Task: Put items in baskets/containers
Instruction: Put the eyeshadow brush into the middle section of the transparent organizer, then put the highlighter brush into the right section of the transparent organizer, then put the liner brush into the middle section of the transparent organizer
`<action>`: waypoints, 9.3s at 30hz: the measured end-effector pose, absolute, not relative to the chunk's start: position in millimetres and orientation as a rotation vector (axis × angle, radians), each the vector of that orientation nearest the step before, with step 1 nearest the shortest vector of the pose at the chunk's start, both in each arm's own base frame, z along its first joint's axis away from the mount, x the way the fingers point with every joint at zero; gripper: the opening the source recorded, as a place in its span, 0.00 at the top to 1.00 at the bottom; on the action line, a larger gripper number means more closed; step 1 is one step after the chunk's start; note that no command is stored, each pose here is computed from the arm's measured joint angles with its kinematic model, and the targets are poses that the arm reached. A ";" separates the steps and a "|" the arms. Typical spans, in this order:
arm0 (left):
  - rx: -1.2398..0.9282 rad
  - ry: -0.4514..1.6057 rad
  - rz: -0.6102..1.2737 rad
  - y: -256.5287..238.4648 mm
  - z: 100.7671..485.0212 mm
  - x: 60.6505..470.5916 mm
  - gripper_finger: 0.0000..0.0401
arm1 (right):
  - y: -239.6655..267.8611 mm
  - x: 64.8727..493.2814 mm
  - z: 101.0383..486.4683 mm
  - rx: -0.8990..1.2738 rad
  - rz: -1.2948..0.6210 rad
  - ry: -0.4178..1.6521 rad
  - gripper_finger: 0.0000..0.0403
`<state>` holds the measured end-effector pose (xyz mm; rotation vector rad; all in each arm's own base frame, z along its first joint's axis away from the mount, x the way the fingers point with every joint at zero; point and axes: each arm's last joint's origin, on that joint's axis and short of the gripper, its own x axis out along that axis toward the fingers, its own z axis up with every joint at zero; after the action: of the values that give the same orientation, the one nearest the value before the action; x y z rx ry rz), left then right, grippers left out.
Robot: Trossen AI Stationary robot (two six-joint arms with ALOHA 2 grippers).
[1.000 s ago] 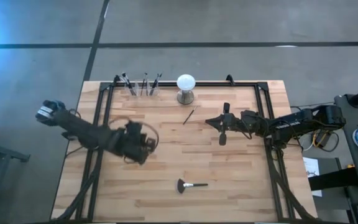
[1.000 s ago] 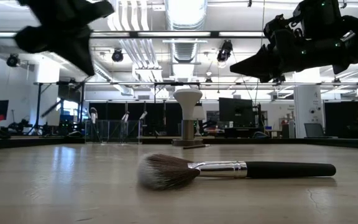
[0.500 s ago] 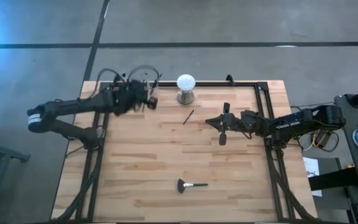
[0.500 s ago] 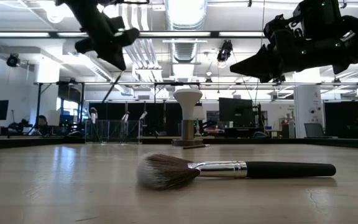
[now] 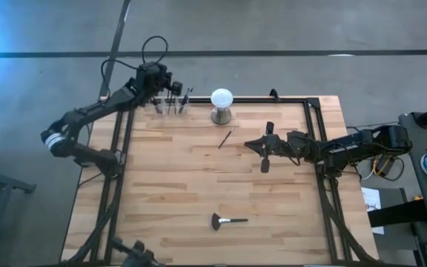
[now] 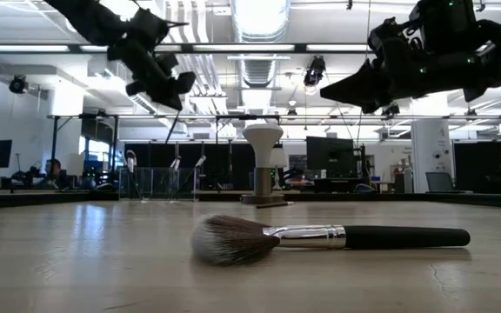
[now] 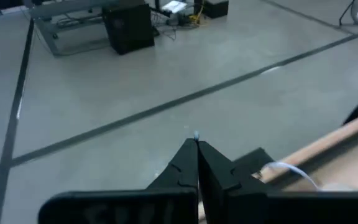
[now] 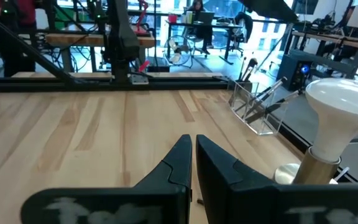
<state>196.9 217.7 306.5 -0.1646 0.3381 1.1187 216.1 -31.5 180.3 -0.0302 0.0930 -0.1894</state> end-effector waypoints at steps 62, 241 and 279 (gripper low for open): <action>-0.155 -0.004 0.488 93.0 182.5 185.8 1.00 | 18.1 247.1 217.2 0.163 -0.277 0.523 0.96; -0.176 0.295 0.869 259.5 200.3 217.5 0.84 | -12.9 307.5 207.3 0.090 -0.102 0.245 0.98; -0.202 0.348 0.830 224.6 230.8 201.8 0.71 | -13.1 305.8 202.0 0.107 -0.108 0.300 0.98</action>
<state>201.8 224.6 230.8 -0.2017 0.3485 0.8304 305.8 -13.1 202.0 0.1067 0.2998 -0.1075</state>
